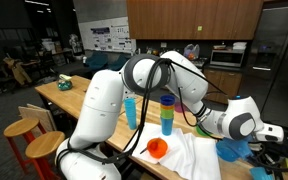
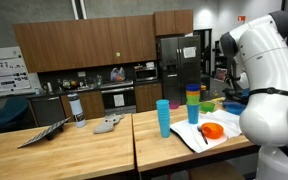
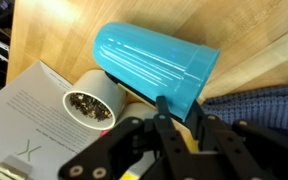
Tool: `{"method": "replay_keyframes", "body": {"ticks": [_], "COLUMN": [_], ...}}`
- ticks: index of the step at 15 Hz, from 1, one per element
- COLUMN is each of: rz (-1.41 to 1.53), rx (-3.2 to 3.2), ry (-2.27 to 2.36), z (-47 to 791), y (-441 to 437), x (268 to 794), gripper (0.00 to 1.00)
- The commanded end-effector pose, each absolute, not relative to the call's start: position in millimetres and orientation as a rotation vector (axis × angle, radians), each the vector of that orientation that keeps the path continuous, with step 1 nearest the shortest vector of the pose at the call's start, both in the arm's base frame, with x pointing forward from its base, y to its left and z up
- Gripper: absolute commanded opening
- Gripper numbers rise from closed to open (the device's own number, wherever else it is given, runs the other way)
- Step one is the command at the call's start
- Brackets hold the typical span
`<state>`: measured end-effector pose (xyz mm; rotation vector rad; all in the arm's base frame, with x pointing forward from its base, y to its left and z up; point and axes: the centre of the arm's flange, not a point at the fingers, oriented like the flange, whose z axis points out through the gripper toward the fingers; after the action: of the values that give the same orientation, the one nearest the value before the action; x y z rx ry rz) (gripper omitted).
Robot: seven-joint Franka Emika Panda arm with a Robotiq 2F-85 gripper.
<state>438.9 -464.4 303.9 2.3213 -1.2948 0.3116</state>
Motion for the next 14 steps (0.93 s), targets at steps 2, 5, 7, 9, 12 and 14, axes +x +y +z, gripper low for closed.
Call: {"method": "replay_keyframes", "body": {"ticks": [2, 5, 7, 9, 12, 14], "rz": [0.375, 0.431, 0.464, 0.5, 0.565, 0.621], "rx": [2.302, 2.295, 2.294, 2.293, 2.274, 2.258], "ry": [-1.298, -1.273, -1.26, -1.25, -1.227, -1.198], "z": [342.7, 365.3, 379.2, 391.4, 410.1, 424.0], "y": [-453.2, -449.0, -445.8, -439.9, -429.3, -417.8], "x": [413.5, 399.5, 391.0, 383.1, 375.0, 374.6], "gripper": [0.03, 0.02, 0.0, 0.01, 0.01, 0.01]}}
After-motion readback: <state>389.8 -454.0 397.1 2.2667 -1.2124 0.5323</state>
